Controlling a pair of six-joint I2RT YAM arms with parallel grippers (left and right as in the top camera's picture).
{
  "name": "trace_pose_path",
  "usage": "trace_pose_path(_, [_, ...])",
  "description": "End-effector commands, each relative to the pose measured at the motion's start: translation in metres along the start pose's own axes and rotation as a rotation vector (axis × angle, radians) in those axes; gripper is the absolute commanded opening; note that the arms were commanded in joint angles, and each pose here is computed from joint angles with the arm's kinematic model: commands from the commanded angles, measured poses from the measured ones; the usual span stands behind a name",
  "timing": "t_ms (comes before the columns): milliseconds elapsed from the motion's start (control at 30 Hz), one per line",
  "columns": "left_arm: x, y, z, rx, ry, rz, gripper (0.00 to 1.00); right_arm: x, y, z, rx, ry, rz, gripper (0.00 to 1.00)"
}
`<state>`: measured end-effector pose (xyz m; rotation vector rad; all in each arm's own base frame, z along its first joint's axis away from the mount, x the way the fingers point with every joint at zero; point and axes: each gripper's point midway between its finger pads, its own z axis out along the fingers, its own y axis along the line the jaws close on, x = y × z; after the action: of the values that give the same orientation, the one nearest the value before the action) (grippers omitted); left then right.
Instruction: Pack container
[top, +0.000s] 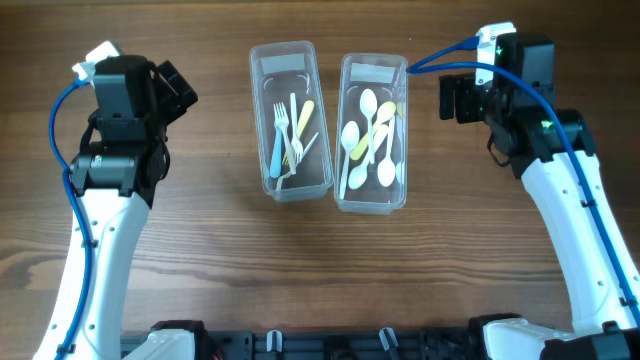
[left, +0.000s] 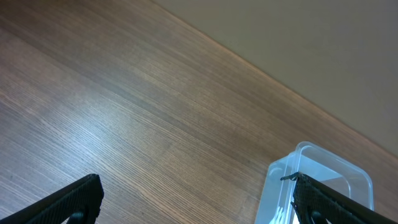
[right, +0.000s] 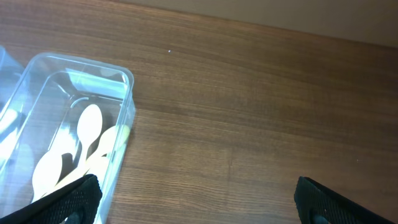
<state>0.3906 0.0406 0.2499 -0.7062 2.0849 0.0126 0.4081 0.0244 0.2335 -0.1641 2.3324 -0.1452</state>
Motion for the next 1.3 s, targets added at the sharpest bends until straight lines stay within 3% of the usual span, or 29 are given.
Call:
trace_pose_path(0, [-0.004, 0.003, 0.000, -0.013, -0.012, 0.011, 1.00, -0.002, -0.004, 0.001, 0.019, -0.003, -0.007, 1.00])
trace_pose_path(433, [-0.004, 0.003, 0.000, -0.013, -0.012, 0.011, 1.00, -0.009, -0.006, -0.013, 0.022, -0.038, -0.002, 1.00])
trace_pose_path(700, [-0.004, 0.003, 0.000, -0.013, -0.012, 0.011, 1.00, -0.043, -0.024, -0.117, 0.045, -0.307, 0.038, 1.00])
trace_pose_path(933, [-0.004, 0.003, 0.000, -0.013, -0.012, 0.011, 1.00, -0.047, -0.039, -0.223, 0.067, -0.566, 0.077, 1.00])
trace_pose_path(1100, [-0.004, 0.003, 0.000, -0.013, -0.012, 0.011, 1.00, -0.025, -0.051, -0.306, 0.103, -0.768, 0.094, 1.00])
trace_pose_path(1267, [-0.004, 0.003, 0.000, -0.013, -0.012, 0.011, 1.00, 0.036, -0.032, -0.336, 0.024, -0.874, 0.046, 1.00])
